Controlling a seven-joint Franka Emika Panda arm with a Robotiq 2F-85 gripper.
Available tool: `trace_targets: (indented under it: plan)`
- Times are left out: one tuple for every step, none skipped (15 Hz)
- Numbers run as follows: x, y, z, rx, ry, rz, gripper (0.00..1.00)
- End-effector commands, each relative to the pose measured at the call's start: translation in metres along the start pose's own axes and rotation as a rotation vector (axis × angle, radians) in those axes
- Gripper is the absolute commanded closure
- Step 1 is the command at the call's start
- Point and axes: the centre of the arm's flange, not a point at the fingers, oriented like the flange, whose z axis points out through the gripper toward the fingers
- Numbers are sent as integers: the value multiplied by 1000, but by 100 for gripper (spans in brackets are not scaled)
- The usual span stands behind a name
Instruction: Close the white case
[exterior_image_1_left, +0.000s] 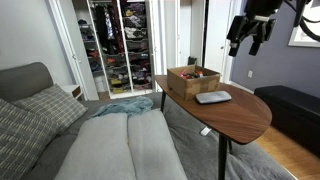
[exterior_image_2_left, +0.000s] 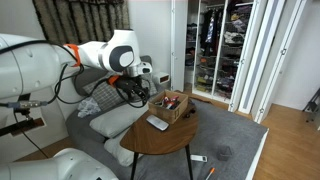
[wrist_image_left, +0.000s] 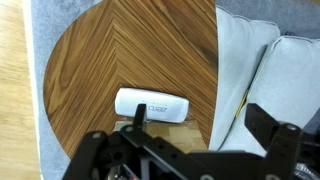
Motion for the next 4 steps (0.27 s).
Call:
trace_targets:
  plan:
    - [-2,0,-2,-1,1,3,0]
    - [-3,0,-3,-2,3,5,0]
    - [-3,0,-4,-3,4,6,0]
    - [-3,0,-4,-4,4,7,0]
